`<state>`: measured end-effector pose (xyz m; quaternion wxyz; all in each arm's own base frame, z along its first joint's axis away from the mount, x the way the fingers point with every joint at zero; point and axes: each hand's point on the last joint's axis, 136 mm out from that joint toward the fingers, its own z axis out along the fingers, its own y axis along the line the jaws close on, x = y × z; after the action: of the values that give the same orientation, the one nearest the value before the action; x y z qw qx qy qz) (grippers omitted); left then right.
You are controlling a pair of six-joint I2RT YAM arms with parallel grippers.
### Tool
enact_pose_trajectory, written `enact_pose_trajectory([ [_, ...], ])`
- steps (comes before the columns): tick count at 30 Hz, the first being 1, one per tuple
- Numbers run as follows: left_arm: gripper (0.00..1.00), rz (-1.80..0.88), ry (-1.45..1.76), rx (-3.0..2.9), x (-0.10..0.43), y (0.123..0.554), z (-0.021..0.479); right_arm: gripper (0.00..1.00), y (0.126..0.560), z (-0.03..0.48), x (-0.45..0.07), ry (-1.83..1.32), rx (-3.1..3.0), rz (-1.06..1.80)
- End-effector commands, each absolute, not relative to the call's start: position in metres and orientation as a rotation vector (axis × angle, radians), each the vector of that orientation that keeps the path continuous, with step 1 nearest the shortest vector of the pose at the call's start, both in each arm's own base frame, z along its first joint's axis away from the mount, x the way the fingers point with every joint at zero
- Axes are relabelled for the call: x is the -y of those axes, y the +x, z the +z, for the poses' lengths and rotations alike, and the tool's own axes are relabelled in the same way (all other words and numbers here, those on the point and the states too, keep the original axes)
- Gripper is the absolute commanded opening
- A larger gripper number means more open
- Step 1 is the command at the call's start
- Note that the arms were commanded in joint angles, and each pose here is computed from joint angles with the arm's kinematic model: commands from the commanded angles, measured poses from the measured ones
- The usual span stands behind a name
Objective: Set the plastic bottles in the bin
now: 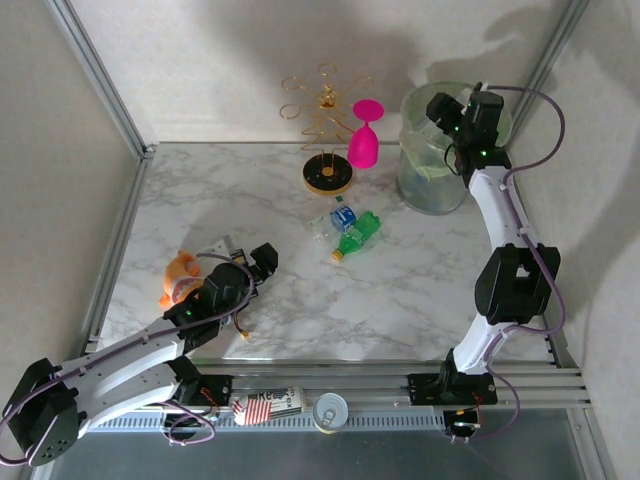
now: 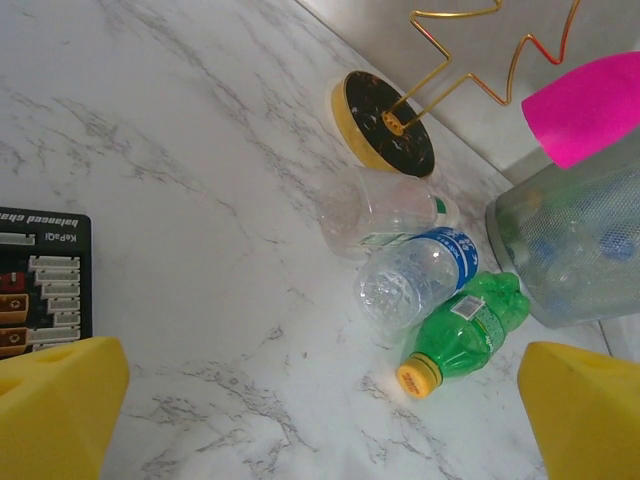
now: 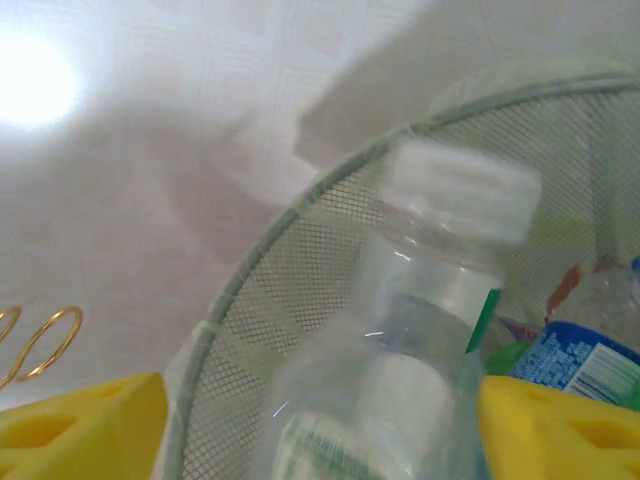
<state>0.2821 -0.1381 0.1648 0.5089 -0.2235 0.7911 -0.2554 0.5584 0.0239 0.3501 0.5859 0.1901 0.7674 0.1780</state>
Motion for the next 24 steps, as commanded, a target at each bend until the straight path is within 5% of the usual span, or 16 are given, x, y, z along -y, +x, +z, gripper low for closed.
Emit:
enact_pose_trajectory([
  [1,1.00,-0.578,-0.582,-1.900,0.127,0.281,0.158,0.88,0.557,0.376,-0.023,0.401,-1.756,0.415],
  [4,1.00,-0.580,-0.585,-1.900,0.126,0.282,0.158,0.98,0.551,0.388,-0.023,0.382,-1.745,0.408],
  [14,1.00,-0.566,-0.601,-1.889,0.122,0.286,0.158,0.99,0.498,0.432,-0.038,0.297,-1.669,0.399],
  [24,1.00,-0.629,-0.621,-1.911,0.119,0.309,0.153,0.99,0.416,0.385,-0.099,0.211,-1.742,0.420],
])
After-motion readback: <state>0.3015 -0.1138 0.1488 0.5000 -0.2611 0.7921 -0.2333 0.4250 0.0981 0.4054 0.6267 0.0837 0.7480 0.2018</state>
